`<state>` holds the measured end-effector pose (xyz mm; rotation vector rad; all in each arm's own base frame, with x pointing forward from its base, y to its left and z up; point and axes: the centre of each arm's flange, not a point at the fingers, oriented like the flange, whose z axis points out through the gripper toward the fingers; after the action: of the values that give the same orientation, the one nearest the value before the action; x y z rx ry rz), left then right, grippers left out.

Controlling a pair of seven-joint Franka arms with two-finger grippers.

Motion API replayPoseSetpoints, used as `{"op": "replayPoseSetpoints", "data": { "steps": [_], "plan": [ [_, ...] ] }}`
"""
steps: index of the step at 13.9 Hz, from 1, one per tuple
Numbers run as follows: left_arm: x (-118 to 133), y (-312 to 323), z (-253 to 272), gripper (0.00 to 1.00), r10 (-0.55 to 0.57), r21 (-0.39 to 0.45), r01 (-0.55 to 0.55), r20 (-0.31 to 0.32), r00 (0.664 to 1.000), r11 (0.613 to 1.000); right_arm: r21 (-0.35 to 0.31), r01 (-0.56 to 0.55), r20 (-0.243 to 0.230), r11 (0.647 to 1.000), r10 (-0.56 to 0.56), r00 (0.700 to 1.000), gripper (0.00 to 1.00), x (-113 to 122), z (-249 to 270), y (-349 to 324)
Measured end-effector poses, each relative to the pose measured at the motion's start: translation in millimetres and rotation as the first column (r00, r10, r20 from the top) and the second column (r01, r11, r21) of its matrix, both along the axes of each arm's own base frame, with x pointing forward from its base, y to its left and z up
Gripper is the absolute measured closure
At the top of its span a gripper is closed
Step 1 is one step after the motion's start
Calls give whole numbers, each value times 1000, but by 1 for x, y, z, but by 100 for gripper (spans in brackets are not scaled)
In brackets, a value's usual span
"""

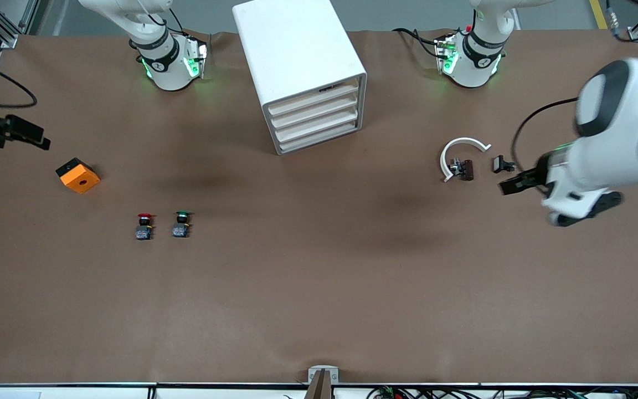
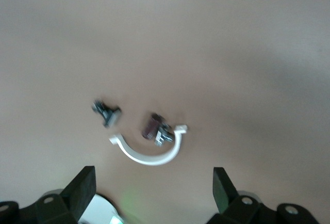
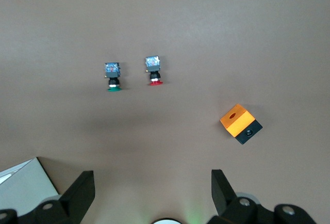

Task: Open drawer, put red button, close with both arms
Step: 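Reach the right gripper to the red button while the left gripper nears the drawer, then grasp the red button with the right gripper while the left gripper grips the drawer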

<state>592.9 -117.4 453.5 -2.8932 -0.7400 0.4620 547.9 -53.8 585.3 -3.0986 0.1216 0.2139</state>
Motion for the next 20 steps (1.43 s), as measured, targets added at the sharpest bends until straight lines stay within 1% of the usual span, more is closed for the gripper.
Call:
{"op": "replayPoseSetpoints", "data": {
  "steps": [2, 4, 5, 7, 9, 10, 11, 12, 14, 15, 16, 17, 18, 20],
  "plan": [
    [-7, -51, -32, 0, 148, 89, -144, -40, 988, 986, 5, -6, -31, 1000, 6, 1000, 0, 9, -20, -9],
    [-19, -102, -68, 0, 261, 180, -246, -64, 963, 952, 8, -16, -39, 1000, 16, 999, 0, 15, -31, -15],
    [-27, -125, -88, 0, 317, 225, -293, -75, 946, 929, 7, -16, -36, 1000, 16, 999, 0, 18, -35, -16],
    [-37, -162, -124, 0, 432, 300, -391, -85, 898, 870, 3, -12, -14, 1000, 12, 1000, 0, 28, -44, -19],
    [-45, -189, -151, 0, 503, 360, -445, -83, 860, 820, 7, -5, -5, 1000, 5, 1000, 0, 36, -62, -21],
    [-52, -202, -161, 0, 514, 383, -451, -77, 854, 806, 18, 2, 8, 1000, -2, 1000, 0, 40, -75, -20],
    [-59, -215, -166, 0, 516, 398, -450, -71, 854, 800, 28, 9, 31, 1000, -10, 999, 0, 44, -93, -20],
    [-65, -225, -169, 0, 512, 408, -446, -65, 856, 797, 29, 15, 55, 999, -16, 998, 0, 45, -115, -21],
    [-69, -231, -170, 0, 513, 416, -444, -63, 856, 793, 22, 21, 106, 1000, -23, 994, 0, 44, -164, -19],
    [-69, -230, -170, 0, 535, 417, -459, -82, 841, 785, 17, 18, 130, 1000, -20, 991, 0, 42, -184, -15],
    [-70, -231, -171, 0, 581, 414, -489, -128, 804, 768, 14, 14, 143, 1000, -16, 990, 0, 41, -201, -11],
    [-70, -231, -174, 0, 627, 417, -520, -175, 759, 745, 11, 10, 150, 1000, -11, 989, 0, 42, -215, -8],
    [-71, -232, -179, 0, 660, 426, -540, -209, 722, 726, 8, 6, 155, 1000, -7, 988, 0, 45, -228, -4],
    [-79, -244, -192, 0, 703, 458, -559, -248, 666, 691, 1, 0, 170, 1000, 0, 985, 0, 50, -254, 7]
  ]
}}
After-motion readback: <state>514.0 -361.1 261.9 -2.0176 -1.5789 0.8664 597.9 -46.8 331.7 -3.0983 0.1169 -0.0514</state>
